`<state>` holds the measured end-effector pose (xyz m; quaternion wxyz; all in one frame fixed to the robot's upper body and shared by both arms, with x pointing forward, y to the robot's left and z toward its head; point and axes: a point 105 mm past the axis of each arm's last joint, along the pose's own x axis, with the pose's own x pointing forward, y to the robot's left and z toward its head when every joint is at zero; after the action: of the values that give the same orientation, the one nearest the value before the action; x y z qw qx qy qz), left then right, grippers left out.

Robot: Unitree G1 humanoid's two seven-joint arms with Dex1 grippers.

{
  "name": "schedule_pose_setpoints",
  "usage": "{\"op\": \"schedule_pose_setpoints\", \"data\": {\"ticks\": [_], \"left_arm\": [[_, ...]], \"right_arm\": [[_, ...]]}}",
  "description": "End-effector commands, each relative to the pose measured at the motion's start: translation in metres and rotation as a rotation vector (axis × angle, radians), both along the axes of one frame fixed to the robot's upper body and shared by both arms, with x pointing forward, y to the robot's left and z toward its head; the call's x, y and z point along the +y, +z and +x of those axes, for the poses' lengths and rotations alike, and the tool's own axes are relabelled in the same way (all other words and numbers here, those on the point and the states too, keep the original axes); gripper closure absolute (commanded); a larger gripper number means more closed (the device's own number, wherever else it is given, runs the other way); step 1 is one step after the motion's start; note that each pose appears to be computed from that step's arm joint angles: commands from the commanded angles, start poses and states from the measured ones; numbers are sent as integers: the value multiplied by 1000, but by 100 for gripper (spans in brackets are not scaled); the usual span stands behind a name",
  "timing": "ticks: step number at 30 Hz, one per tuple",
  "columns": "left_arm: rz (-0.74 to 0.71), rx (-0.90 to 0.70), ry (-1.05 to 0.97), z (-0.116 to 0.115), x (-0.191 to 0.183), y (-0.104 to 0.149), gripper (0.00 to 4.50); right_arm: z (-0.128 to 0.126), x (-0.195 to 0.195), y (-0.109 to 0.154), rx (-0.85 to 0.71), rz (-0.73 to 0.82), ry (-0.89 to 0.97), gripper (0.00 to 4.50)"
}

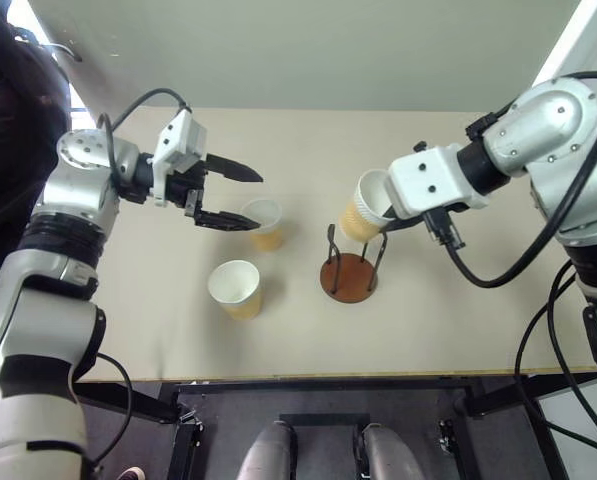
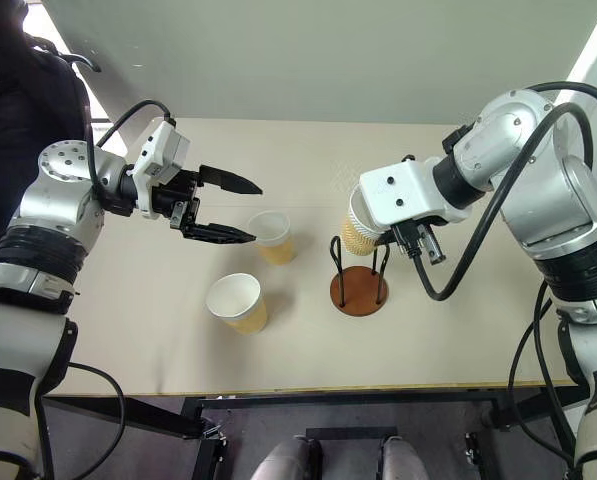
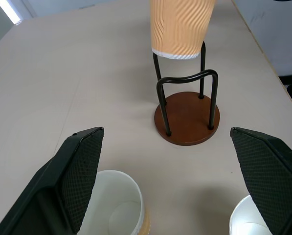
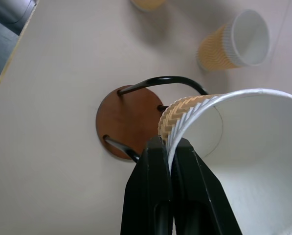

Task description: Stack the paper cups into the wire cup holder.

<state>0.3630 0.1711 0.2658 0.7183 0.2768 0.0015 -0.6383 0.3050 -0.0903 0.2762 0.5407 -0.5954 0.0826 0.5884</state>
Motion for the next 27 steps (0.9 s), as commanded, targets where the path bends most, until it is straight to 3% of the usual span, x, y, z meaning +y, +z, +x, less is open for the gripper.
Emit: {"op": "schedule_pose_setpoints", "data": {"ticks": [1,21,24,27], "left_arm": [[-1,-32,-46,-6,-2,13,5],[-4,-32,-60,-9,-5,14,5],[-4,-33,-60,-9,-5,15,5],[-3,-33,-60,-9,-5,15,5]], "right_arm": [[-7,4,4,-23,-7,33,448],[0,2,-6,-59,-66,52,448],[0,1,-7,-63,-74,57,390],[-1,1,-7,-60,-76,62,288]]}}
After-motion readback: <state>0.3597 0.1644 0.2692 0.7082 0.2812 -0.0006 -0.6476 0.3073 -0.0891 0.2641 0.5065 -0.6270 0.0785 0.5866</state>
